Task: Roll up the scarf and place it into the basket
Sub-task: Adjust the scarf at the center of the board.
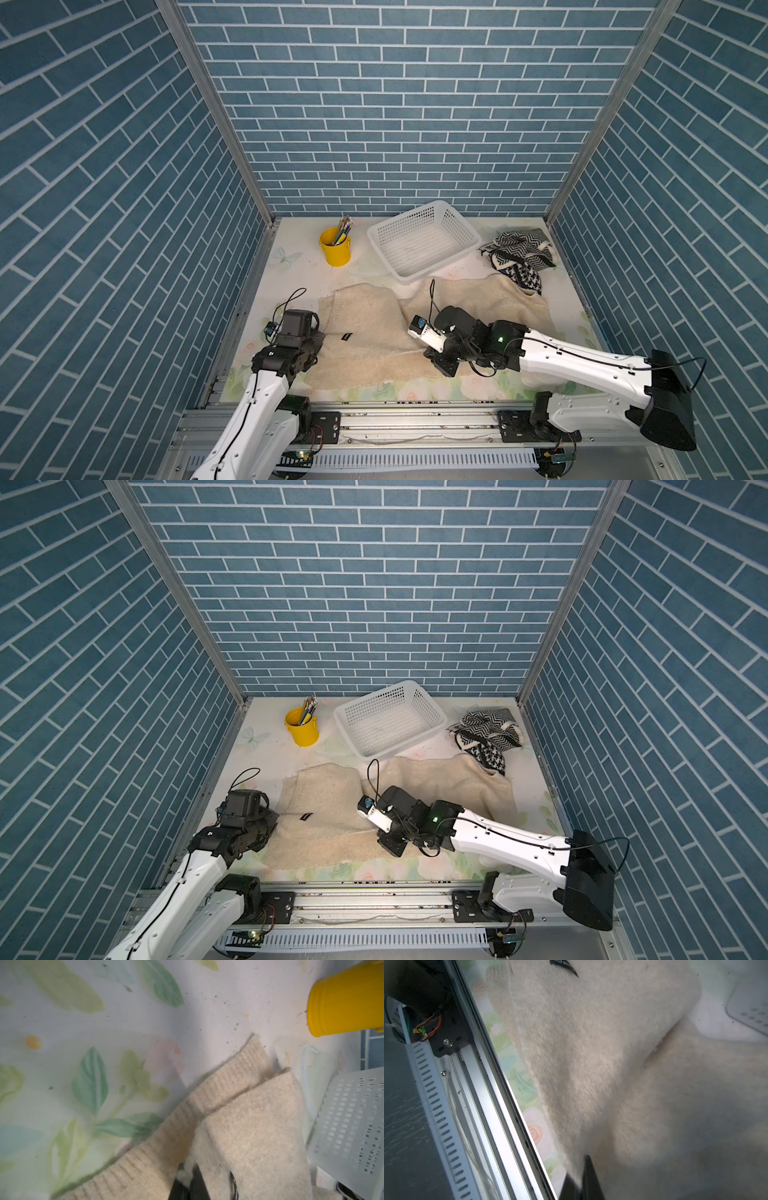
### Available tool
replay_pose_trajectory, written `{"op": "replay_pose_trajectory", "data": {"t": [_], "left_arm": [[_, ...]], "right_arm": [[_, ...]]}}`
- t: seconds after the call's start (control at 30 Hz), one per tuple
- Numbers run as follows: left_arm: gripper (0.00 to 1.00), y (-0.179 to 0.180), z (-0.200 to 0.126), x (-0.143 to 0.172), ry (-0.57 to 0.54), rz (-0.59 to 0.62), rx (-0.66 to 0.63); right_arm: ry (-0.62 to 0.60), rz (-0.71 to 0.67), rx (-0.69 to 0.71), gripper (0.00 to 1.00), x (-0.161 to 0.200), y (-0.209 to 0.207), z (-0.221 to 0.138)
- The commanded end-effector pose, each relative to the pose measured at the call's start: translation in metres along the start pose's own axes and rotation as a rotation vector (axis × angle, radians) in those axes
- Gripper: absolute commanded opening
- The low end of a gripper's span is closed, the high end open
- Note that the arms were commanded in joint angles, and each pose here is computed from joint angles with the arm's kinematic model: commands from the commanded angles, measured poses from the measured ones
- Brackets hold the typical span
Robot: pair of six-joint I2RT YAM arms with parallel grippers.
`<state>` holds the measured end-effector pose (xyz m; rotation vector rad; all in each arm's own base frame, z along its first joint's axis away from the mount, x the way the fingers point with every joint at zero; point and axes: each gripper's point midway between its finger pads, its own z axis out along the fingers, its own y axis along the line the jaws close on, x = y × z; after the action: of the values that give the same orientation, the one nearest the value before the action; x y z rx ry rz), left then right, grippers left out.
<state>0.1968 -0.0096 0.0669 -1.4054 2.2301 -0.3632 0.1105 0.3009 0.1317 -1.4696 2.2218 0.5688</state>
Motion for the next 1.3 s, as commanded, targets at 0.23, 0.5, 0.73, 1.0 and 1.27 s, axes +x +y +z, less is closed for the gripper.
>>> {"op": "replay_pose_trajectory", "data": {"t": [0.23,0.5,0.73,1.0,1.27], "left_arm": [[0.00,0.041,-0.030,0.005,-0.030,-0.117,-0.047],[0.39,0.036,-0.034,-0.002,-0.057,-0.130,-0.066],[0.79,-0.001,-0.080,-0.045,-0.233,-0.174,0.045],[0.84,-0.114,0.014,0.006,0.122,0.225,0.184],[0.83,-0.191,0.045,0.020,0.209,0.355,0.327]], "right_arm": [[0.131,-0.031,-0.128,0.00,0.016,0.029,0.007],[0.148,-0.021,-0.121,0.57,0.014,0.027,0.007],[-0.018,0.132,0.036,0.72,-0.024,-0.036,-0.017],[-0.108,0.707,0.457,0.71,0.038,-0.211,-0.054],[-0.273,1.156,0.767,0.71,0.148,-0.275,-0.127]]}}
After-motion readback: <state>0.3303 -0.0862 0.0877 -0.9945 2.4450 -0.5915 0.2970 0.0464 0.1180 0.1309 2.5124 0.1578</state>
